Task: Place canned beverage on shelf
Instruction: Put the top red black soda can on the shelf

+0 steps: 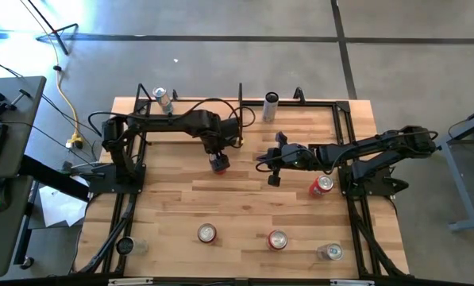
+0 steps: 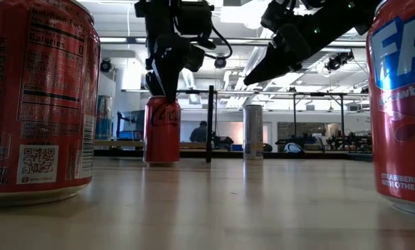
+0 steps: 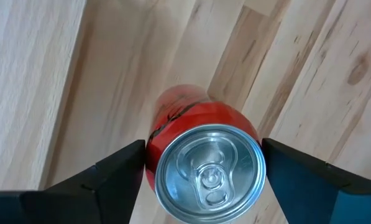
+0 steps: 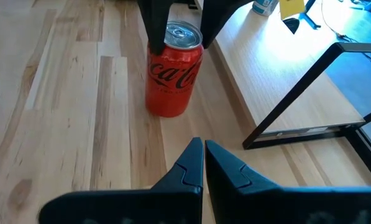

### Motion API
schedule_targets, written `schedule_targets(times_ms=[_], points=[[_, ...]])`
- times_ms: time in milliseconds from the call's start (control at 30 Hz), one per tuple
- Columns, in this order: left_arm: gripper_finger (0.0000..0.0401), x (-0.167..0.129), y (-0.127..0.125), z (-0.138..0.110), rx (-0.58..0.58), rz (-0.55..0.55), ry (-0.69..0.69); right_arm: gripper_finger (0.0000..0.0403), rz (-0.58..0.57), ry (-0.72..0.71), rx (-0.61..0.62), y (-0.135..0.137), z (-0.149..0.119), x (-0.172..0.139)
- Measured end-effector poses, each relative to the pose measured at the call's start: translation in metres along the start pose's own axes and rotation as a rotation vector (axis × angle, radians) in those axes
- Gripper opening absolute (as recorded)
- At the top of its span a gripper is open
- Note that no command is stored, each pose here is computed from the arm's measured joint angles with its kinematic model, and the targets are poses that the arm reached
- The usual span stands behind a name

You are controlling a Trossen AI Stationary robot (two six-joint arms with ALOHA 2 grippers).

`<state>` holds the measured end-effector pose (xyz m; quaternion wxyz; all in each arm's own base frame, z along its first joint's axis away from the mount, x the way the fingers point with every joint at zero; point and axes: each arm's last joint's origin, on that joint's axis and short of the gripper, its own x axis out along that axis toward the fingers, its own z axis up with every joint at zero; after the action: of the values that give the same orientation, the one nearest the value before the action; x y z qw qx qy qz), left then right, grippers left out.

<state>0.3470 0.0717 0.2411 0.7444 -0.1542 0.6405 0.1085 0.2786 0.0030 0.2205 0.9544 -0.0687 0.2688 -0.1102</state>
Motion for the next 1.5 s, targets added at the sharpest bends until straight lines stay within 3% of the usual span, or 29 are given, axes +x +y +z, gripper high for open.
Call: schedule_targets(times_ms=[267,433,600,833,967,1300,1500], points=[[0.0248,-0.013,0.006,-0.016,0.162,0.028,0.079,0.0,-0.003,0.003,0.0,0.0,0.0,0.0],[0.0246,-0.026,0.01,-0.027,0.347,0.061,0.139,0.0,-0.002,0.003,0.002,0.0,0.0,0.0],[0.0245,-0.047,0.01,-0.033,0.492,0.054,0.104,0.0,-0.002,0.003,0.002,0.0,0.0,0.0],[0.0245,-0.08,0.041,-0.042,0.524,0.089,0.024,0.0,-0.002,0.007,0.001,0.0,-0.001,0.0],[0.0243,-0.092,0.074,-0.047,0.528,0.201,0.022,0.0,-0.001,0.011,0.008,0.0,-0.001,0.0],[0.0235,-0.086,0.146,-0.048,0.512,0.245,0.078,0.0,0.001,0.014,0.023,0.0,-0.001,0.0],[0.0235,-0.089,0.169,-0.051,0.503,0.28,0.057,0.0,0.001,0.015,0.016,0.0,-0.002,0.0]])
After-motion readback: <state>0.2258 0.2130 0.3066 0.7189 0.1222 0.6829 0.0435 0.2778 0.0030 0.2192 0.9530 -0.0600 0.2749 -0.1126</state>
